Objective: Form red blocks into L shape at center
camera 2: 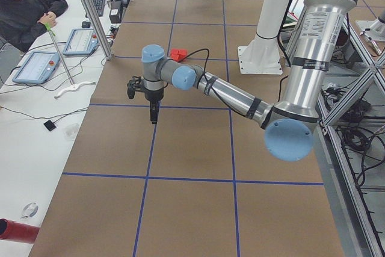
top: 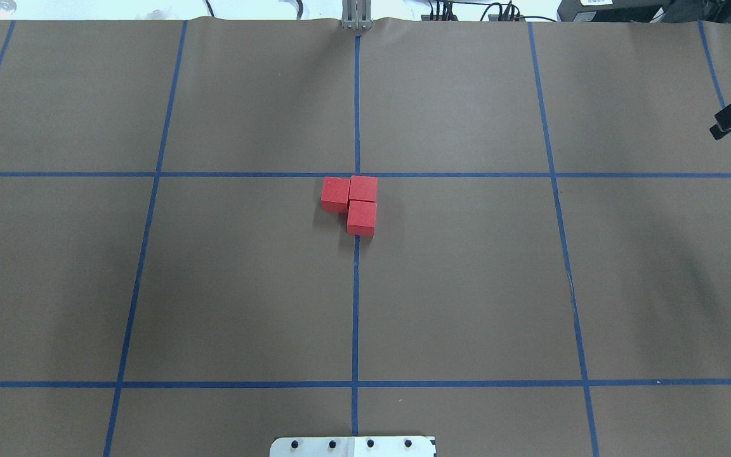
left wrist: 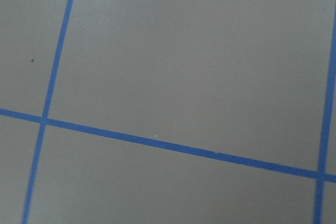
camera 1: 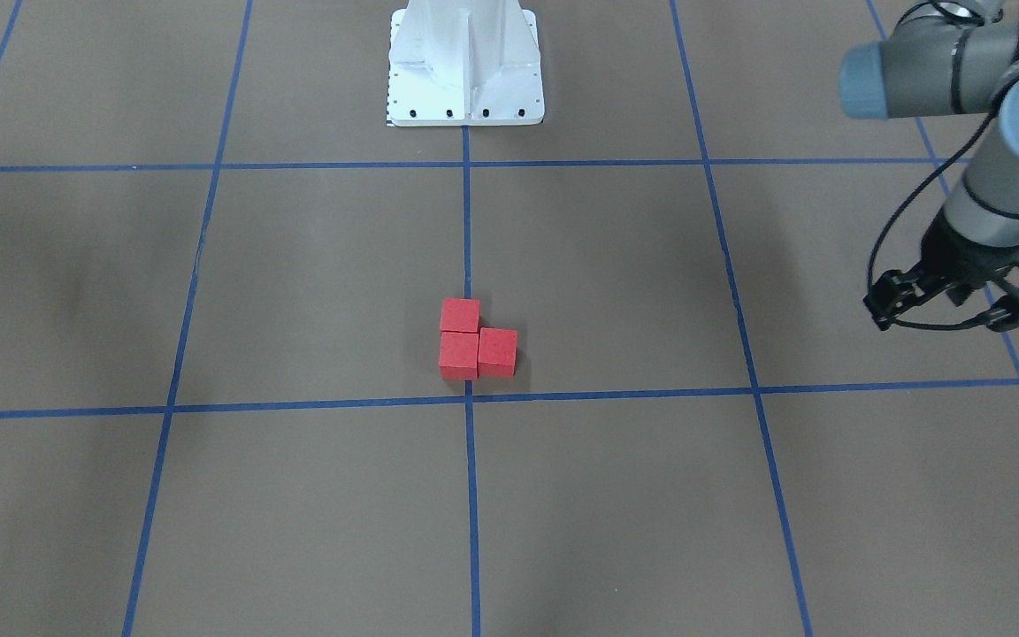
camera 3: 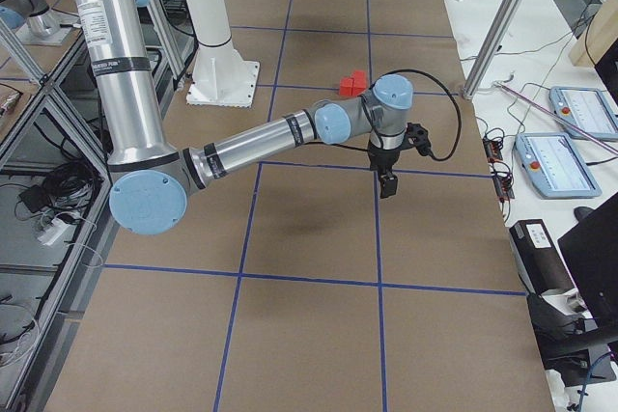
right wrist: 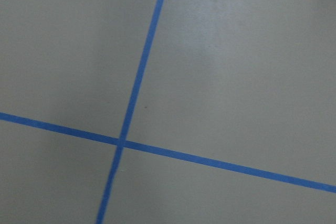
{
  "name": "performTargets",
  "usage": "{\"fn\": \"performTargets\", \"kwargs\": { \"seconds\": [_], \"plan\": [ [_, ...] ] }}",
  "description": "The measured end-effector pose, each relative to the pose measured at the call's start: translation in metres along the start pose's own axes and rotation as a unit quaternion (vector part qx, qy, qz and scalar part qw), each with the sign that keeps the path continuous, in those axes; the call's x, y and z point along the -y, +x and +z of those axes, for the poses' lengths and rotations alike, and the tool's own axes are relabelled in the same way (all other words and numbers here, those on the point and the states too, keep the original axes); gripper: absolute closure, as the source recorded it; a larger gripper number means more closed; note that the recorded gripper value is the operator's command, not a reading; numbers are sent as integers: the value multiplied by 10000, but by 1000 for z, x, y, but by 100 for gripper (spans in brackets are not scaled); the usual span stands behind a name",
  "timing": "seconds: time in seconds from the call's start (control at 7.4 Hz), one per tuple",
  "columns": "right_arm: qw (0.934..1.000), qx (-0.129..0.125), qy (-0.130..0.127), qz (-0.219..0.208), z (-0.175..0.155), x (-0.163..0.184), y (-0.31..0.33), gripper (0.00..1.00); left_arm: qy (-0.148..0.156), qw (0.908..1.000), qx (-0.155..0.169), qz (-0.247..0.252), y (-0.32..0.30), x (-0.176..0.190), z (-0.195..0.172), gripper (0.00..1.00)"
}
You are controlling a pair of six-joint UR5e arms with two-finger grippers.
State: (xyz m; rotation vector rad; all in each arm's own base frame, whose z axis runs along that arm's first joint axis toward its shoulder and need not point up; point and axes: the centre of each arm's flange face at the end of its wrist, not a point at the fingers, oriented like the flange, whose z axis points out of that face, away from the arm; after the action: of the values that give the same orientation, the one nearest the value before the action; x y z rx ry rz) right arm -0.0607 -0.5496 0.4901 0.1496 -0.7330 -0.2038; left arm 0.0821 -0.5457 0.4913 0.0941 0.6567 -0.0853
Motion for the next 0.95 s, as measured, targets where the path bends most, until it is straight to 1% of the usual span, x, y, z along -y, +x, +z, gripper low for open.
{"fn": "performTargets", "kwargs": {
  "seconds": [0.14, 0.27, 0.41, 0.68, 0.81, 0.95],
  "plan": [
    [9998, 146, -4, 138, -5, -17, 26, 1, -31, 9992, -89, 376, -66, -6, 2, 0],
    [9994, 195, 24, 268, -10, -27, 43, 1, -65, 9982, -162, 581, -123, -9, 4, 0],
    [9989, 191, 15, 436, -11, -41, 63, 1, -89, 9976, -225, 651, -162, -12, 7, 0],
    [9965, 186, -218, 787, 10, -86, 99, 1, -90, 9975, -185, 671, -196, -29, 16, 0],
    [9959, 196, -270, 846, 21, -108, 110, 1, -55, 9974, -213, 689, -201, -39, 19, 0],
    [9962, 206, -225, 810, 29, -125, 117, 1, -39, 9969, -364, 691, -199, -45, 18, 0]
  ]
}}
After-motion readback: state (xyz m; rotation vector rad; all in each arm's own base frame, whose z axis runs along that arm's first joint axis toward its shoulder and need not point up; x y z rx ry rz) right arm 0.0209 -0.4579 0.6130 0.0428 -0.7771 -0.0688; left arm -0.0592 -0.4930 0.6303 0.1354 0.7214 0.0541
